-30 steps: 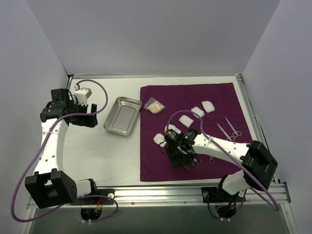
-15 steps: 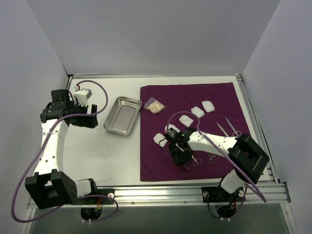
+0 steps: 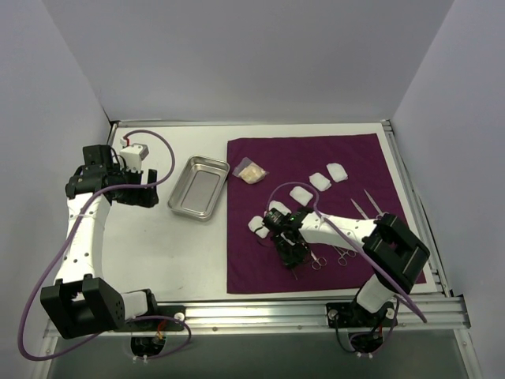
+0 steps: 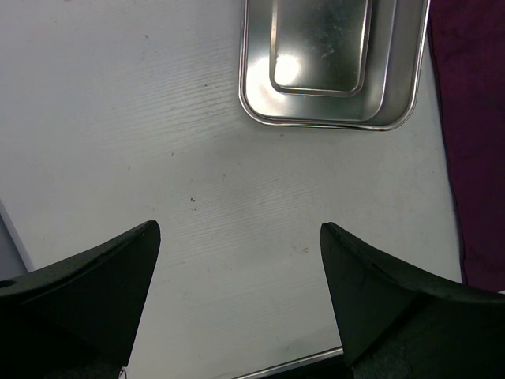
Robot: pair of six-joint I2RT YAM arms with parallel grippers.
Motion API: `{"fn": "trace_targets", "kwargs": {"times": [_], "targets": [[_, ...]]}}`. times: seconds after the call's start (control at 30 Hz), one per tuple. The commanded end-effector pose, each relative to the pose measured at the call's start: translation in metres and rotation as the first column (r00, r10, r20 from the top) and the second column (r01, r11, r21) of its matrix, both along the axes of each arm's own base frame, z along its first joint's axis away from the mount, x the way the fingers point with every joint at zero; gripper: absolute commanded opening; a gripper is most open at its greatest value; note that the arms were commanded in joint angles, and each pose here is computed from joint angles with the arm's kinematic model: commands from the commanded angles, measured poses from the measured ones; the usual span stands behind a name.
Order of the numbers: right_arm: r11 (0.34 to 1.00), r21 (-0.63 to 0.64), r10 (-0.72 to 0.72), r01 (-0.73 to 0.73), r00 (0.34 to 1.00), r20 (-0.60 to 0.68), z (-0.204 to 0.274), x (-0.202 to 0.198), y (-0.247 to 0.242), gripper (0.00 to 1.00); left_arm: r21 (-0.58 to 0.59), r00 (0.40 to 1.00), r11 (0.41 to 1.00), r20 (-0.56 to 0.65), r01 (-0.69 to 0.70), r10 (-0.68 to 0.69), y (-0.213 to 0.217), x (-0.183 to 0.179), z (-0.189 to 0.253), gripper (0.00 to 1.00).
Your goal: Prepare the surgical pack
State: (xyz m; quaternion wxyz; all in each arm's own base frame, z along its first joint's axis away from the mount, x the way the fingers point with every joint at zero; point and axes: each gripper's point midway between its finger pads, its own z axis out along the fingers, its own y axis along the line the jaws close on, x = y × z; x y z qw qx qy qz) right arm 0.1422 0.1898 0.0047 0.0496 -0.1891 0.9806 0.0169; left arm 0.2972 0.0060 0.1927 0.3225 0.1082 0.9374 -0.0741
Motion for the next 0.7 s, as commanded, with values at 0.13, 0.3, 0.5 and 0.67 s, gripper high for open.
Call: {"fn": "trace_targets", "kwargs": {"times": [0.13, 0.3, 0.5, 0.67], "targets": [[1.0, 0.026, -0.009, 0.007, 0.997, 0.083, 0.04, 0.018, 0.016, 0.0, -0.012, 1.0, 1.0, 0.023, 0.007, -0.007, -0.002, 0.001, 0.009, 0.93], [0.953, 0.298, -0.129, 0.048, 0.957, 0.258, 0.107, 0.069, 0.08, 0.0, -0.007, 0.999, 1.0, 0.031, 0.017, -0.017, -0.002, 0.002, 0.015, 0.92], [0.647, 0.758, -0.403, 0.083, 0.881, 0.248, 0.193, 0.152, 0.199, 0.0, 0.011, 0.999, 1.0, 0.051, -0.018, 0.017, 0.004, 0.007, 0.024, 0.91], [0.554, 0.819, -0.451, 0.148, 0.881, 0.145, 0.177, 0.2, 0.286, 0.0, 0.112, 0.99, 0.986, 0.074, -0.126, 0.118, 0.029, 0.007, 0.022, 0.91]]}}
